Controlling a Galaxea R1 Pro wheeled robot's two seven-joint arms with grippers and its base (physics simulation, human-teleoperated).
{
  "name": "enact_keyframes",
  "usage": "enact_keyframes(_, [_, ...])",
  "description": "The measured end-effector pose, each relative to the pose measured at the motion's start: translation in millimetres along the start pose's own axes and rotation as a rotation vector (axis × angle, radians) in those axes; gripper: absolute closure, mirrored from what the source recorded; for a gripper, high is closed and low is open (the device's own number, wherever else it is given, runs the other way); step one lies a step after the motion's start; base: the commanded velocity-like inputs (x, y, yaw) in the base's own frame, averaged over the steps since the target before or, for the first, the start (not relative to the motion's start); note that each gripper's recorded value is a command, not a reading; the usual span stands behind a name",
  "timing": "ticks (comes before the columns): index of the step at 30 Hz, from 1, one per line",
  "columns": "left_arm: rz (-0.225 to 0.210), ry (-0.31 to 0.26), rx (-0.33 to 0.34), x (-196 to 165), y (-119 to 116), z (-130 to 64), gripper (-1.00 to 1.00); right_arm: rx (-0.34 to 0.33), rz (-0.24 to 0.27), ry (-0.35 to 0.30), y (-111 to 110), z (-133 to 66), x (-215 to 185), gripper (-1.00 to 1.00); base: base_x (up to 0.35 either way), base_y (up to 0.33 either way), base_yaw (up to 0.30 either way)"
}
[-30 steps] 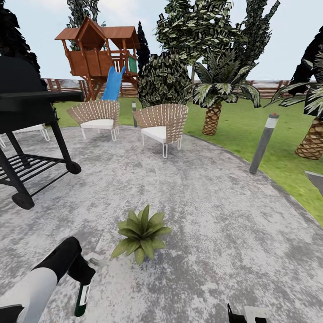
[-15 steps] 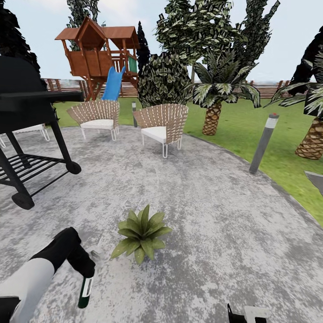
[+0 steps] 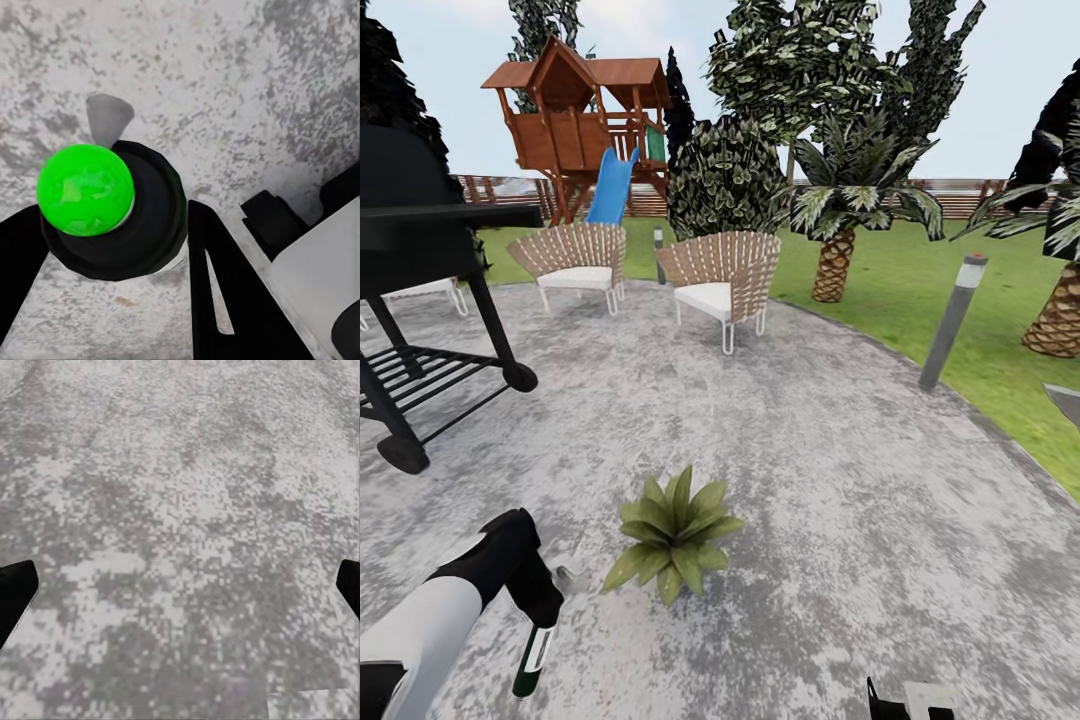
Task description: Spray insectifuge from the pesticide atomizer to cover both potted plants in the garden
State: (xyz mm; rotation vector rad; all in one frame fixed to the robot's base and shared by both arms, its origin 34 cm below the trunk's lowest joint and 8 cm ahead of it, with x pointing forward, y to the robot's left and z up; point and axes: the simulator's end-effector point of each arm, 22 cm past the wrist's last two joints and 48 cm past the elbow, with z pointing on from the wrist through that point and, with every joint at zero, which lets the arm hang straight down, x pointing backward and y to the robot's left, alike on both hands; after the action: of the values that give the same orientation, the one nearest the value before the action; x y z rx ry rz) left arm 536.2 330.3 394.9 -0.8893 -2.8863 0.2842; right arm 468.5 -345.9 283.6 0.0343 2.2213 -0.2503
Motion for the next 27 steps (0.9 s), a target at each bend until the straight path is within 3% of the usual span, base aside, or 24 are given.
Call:
enact_keyframes(10, [0.007,0.007,0.001,2.7,-0.8,3.6,1.0,0.0,0.0,0.001,0.2,0.0,0.5,-1.0,0.027,0.0,0.0])
enact_keyframes(13, [0.008,0.035,0.016,18.0,-8.3,18.4,1.0,0.0,0.0,0.001,0.2,0.1,0.5,-1.0,0.0,0.0,0.0])
enact_keyframes(18, [0.069,0.102,-0.005,37.3,-12.7,32.5,1.0,0.0,0.0,0.001,0.1,-0.1,0.3,-1.0,0.113,0.0,0.0])
enact_keyframes(27, [0.076,0.092,0.001,30.8,-15.2,29.8,1.0,-0.001,0.0,0.001,0.5,-0.1,0.6,-1.0,0.224,0.0,0.0])
